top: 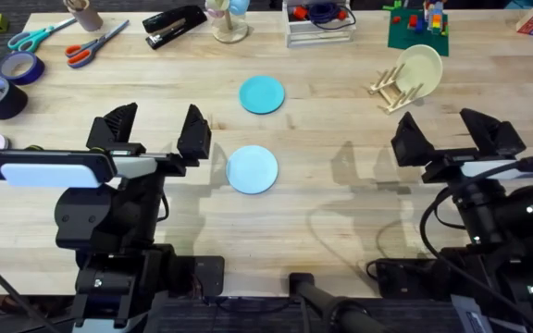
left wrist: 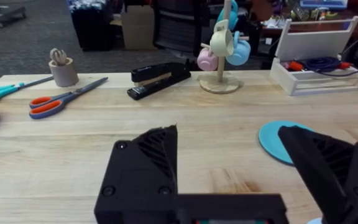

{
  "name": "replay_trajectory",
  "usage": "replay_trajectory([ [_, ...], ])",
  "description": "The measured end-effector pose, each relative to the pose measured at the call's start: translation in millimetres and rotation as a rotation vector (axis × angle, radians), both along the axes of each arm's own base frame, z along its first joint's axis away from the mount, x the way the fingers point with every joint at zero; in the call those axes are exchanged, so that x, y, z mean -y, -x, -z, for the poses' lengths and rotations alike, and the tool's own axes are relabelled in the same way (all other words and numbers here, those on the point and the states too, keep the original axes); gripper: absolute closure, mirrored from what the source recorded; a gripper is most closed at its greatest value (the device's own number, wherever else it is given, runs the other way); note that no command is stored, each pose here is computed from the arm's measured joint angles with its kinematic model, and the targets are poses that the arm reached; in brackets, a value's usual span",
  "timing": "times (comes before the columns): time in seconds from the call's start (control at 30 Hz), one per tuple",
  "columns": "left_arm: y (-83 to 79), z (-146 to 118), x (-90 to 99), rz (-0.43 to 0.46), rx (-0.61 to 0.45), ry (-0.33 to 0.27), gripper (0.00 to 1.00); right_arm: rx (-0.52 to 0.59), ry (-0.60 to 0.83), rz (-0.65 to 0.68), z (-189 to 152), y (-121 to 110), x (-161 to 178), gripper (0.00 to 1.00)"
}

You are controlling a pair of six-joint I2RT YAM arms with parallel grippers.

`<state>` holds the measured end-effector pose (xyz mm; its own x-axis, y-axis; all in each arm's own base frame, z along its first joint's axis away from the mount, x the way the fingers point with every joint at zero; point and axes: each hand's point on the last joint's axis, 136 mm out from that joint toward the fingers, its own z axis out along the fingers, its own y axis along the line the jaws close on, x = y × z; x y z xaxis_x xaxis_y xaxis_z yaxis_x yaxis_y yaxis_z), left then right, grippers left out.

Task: Pick up the plates from the table one by one and place each into a slot on the dish rack.

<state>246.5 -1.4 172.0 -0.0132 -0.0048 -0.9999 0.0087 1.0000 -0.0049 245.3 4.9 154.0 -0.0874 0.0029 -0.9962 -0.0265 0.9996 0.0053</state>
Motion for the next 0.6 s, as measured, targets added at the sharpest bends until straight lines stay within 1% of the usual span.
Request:
replay_trajectory([
  [0.6, 0.0, -0.1, 0.0, 0.000, 0.000, 0.000, 0.008, -0.006, 0.000, 0.000, 1.3, 0.2, -0.1, 0.007],
])
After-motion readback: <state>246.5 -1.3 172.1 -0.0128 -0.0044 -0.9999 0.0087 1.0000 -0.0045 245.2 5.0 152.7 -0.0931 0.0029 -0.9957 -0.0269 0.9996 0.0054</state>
